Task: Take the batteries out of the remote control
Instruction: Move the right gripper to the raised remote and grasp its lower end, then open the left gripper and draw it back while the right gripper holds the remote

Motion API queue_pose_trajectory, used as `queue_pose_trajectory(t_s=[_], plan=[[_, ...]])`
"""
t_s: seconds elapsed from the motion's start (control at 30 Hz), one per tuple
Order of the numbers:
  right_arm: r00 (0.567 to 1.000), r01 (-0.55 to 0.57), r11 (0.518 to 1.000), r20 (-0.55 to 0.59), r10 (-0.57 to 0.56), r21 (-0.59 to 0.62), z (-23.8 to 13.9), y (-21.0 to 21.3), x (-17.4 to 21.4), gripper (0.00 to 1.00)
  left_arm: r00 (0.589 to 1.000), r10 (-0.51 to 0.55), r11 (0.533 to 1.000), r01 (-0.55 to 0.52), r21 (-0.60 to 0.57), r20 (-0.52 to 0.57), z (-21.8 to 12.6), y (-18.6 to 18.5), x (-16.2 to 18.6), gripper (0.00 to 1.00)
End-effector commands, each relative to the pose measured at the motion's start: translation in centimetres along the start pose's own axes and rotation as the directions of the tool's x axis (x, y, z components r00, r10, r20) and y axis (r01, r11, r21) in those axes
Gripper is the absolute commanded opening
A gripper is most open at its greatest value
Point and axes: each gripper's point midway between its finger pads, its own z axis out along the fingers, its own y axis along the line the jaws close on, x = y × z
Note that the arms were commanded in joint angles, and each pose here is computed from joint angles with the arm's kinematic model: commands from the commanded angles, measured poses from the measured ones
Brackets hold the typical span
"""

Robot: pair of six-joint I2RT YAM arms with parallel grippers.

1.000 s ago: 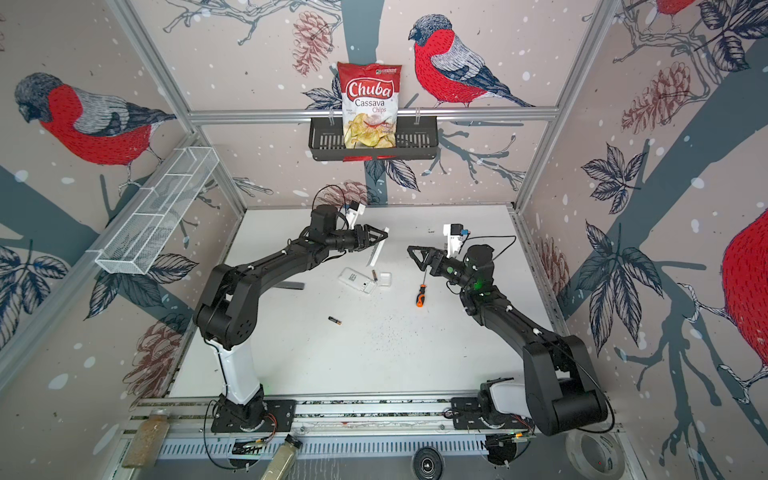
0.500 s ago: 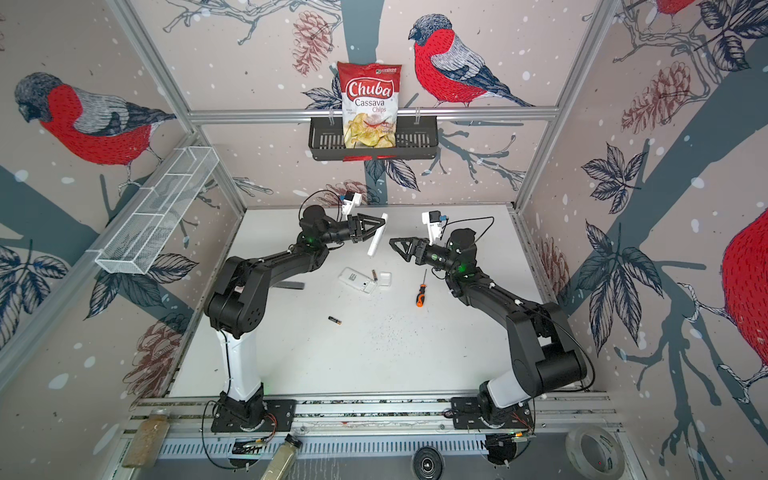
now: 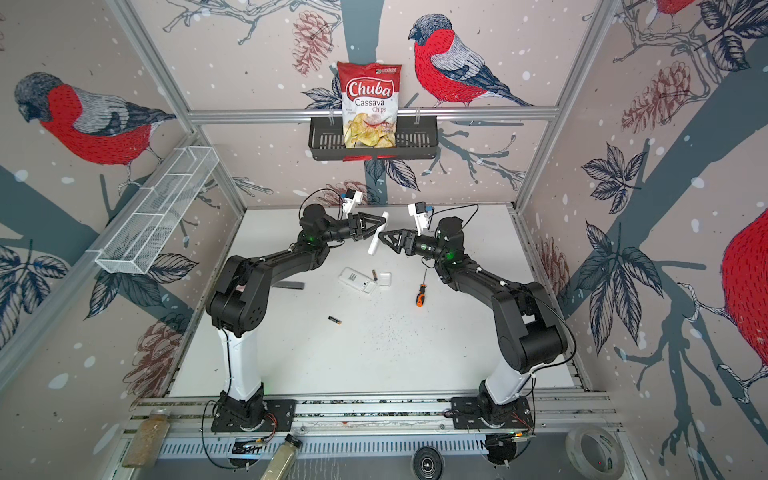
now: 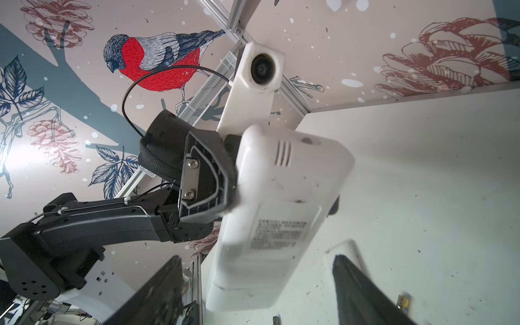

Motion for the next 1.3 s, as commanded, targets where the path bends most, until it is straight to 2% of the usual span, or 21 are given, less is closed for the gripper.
queue_pose_trajectory(t_s=[0.0, 0.6, 1.27], plan=[[1.0, 0.014, 0.999, 0.002, -0.014, -0.048, 0.4, 1.0, -0.3, 0.83, 0.998, 0.062, 0.998, -0.062, 0.031, -0.003, 0.1, -1.0, -0.3, 0.37], [1.0, -0.005, 0.998, 0.023, 0.007, -0.064, 1.3, 0.3, -0.7, 0.8, 0.998, 0.061, 0.997, -0.061, 0.036, 0.0, -0.2, -1.1, 0.2, 0.35], [0.999, -0.043, 0.994, 0.014, 0.044, -0.101, 1.7, -0.2, -0.1, 0.69, 0.998, 0.057, 0.997, -0.057, 0.056, -0.008, 0.3, -1.4, 0.6, 0.33]])
